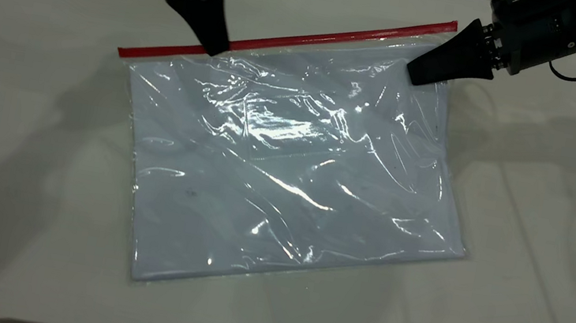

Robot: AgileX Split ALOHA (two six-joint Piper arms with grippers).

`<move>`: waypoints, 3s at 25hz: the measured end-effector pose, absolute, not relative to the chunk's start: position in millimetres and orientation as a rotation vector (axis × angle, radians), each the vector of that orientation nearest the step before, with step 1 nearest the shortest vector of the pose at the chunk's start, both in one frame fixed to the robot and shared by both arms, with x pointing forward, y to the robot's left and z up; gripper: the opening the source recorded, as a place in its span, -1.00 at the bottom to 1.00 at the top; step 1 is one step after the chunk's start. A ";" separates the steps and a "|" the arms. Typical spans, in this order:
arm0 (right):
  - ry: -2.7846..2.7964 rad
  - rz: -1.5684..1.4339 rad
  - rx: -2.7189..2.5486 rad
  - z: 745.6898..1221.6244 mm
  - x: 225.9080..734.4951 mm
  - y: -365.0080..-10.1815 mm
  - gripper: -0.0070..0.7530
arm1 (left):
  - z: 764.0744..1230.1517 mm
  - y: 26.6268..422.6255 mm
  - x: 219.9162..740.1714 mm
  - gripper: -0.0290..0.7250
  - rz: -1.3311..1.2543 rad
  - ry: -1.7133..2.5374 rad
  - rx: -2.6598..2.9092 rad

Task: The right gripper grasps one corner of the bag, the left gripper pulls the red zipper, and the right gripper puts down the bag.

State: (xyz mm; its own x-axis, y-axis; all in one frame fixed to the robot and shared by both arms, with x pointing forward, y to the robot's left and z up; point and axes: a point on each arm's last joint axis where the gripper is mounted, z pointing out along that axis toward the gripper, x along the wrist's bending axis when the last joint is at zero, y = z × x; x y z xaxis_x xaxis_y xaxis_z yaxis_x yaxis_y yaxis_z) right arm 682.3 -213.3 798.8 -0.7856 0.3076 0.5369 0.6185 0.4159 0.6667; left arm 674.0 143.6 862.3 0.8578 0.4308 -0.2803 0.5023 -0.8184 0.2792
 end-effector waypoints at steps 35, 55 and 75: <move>-2.593 -1.157 -0.942 848.6 697.7 -230.3 0.56 | 903.5 199.9 688.6 0.71 -0.205 0.978 2.691; -2.878 -1.602 -1.220 1256.9 538.7 -246.7 0.56 | 1230.7 248.7 589.7 0.31 0.772 1.392 2.204; -2.645 -1.345 -1.877 1207.8 368.1 -266.1 0.56 | 1222.4 288.7 329.2 0.31 0.786 1.463 1.934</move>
